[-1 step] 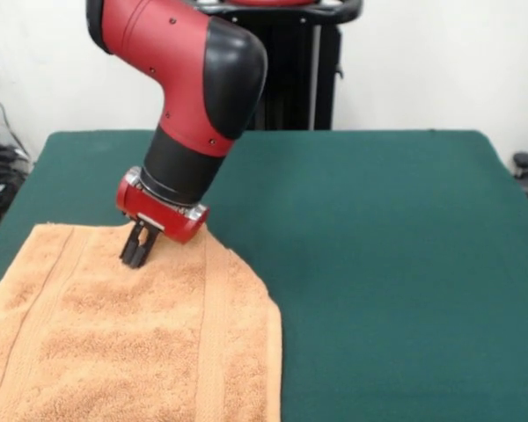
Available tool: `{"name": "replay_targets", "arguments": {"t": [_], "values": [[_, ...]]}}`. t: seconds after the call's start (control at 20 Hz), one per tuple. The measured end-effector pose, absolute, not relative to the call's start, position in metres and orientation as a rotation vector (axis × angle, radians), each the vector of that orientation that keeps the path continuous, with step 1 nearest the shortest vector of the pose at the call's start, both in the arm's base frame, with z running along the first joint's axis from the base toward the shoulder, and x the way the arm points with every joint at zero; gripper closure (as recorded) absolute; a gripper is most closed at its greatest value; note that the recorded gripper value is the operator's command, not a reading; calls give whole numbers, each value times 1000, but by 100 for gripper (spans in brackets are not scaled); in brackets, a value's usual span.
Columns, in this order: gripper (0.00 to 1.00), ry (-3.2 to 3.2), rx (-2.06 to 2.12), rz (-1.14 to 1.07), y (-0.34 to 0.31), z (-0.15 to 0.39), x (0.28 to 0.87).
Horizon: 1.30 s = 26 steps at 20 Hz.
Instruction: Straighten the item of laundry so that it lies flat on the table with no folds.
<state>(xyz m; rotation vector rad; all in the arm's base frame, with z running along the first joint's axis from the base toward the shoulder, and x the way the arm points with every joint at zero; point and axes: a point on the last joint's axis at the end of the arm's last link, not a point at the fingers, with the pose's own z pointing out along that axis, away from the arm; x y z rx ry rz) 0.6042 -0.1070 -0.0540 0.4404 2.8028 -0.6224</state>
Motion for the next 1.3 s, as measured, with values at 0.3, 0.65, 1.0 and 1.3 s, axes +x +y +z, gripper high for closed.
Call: {"name": "replay_targets", "arguments": {"t": [0.3,0.65,1.0,1.3], "values": [[100,2799,603,-498,-117,-51,606],[100,2784,795,-319,-133,-47,606],[100,2771,887,-227,-140,-45,605],[100,2762,904,-213,-140,-45,605]]}}
